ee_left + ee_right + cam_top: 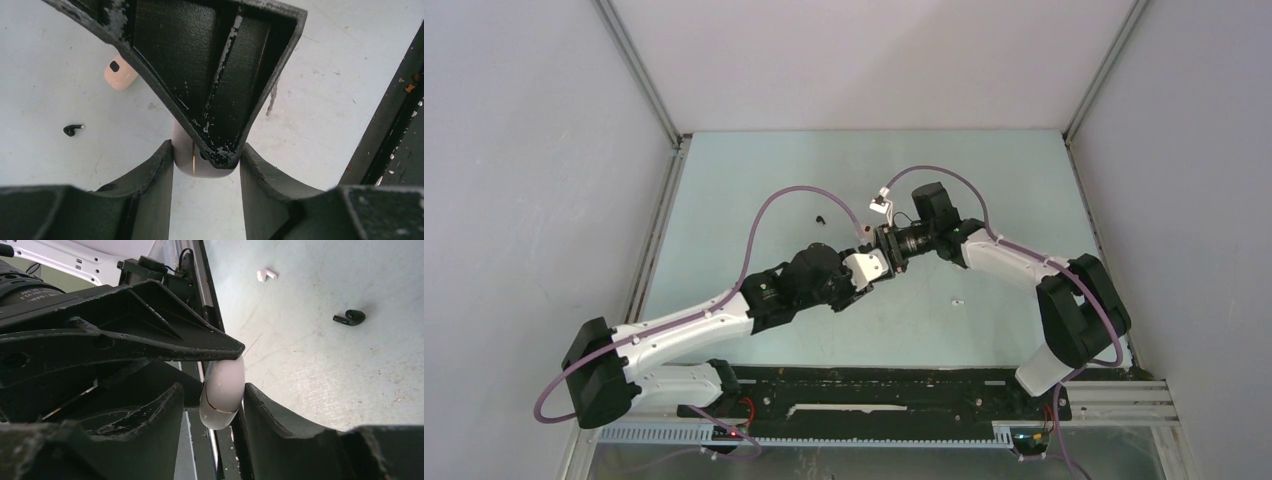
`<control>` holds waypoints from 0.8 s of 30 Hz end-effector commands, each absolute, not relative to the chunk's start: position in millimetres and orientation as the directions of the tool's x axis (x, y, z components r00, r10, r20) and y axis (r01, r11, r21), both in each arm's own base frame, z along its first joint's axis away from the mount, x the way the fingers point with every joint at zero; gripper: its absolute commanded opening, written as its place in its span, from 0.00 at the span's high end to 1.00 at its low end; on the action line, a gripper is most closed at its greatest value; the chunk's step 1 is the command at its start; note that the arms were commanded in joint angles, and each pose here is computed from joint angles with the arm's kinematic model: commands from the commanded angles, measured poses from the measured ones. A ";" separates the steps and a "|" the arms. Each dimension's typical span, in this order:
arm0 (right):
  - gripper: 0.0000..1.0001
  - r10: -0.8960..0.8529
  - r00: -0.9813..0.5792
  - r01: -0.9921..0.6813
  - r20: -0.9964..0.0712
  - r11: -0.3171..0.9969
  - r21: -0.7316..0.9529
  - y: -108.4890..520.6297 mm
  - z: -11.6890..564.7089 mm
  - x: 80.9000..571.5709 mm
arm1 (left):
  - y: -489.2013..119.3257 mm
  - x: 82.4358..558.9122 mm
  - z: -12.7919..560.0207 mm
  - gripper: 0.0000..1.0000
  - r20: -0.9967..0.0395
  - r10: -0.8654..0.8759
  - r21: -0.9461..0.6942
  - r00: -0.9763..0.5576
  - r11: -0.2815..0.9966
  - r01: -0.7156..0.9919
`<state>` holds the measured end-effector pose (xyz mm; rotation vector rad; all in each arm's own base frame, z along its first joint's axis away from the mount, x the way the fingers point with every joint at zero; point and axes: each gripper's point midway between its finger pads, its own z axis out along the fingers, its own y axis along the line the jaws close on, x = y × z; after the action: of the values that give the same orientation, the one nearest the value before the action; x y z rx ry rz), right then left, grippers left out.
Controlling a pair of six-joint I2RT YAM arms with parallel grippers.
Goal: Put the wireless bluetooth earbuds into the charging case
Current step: Pick up the charging case at the center of the board.
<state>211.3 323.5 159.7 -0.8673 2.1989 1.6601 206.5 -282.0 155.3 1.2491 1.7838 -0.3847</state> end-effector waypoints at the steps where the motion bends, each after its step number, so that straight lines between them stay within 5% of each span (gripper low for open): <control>1: 0.51 -0.318 -0.753 -0.636 -0.576 0.126 0.762 327.5 176.8 212.7 | -290.6 212.7 175.0 0.78 -0.829 0.555 0.240 -0.065 0.459 0.856; 9: 0.87 -0.346 -0.751 -0.630 -0.563 0.120 0.767 325.4 173.4 208.9 | -288.9 215.7 173.6 0.78 -0.825 0.560 0.249 -0.070 0.472 0.846; 11: 0.98 -0.348 -0.740 -0.643 -0.575 0.119 0.756 323.5 174.7 209.3 | -286.8 219.3 175.4 0.67 -0.830 0.552 0.248 -0.086 0.501 0.829; 15: 1.00 -0.316 -0.731 -0.665 -0.605 0.128 0.736 305.6 186.1 218.0 | -281.6 226.5 190.3 0.36 -0.869 0.481 0.222 -0.117 0.589 0.777; 20: 1.00 -0.173 -0.655 -0.754 -0.736 0.087 0.651 265.2 224.5 236.0 | -289.9 217.8 248.8 0.10 -0.969 0.150 -0.047 -0.197 0.670 0.741; 24: 1.00 -0.089 -0.475 -0.880 -0.875 0.051 0.472 239.2 258.9 225.0 | -304.5 192.4 323.9 0.08 -0.926 -0.305 -0.356 -0.224 0.501 0.789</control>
<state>243.6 254.7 203.5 -0.7959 2.0092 1.5629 211.7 -285.3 225.6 0.8065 1.7519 -0.5923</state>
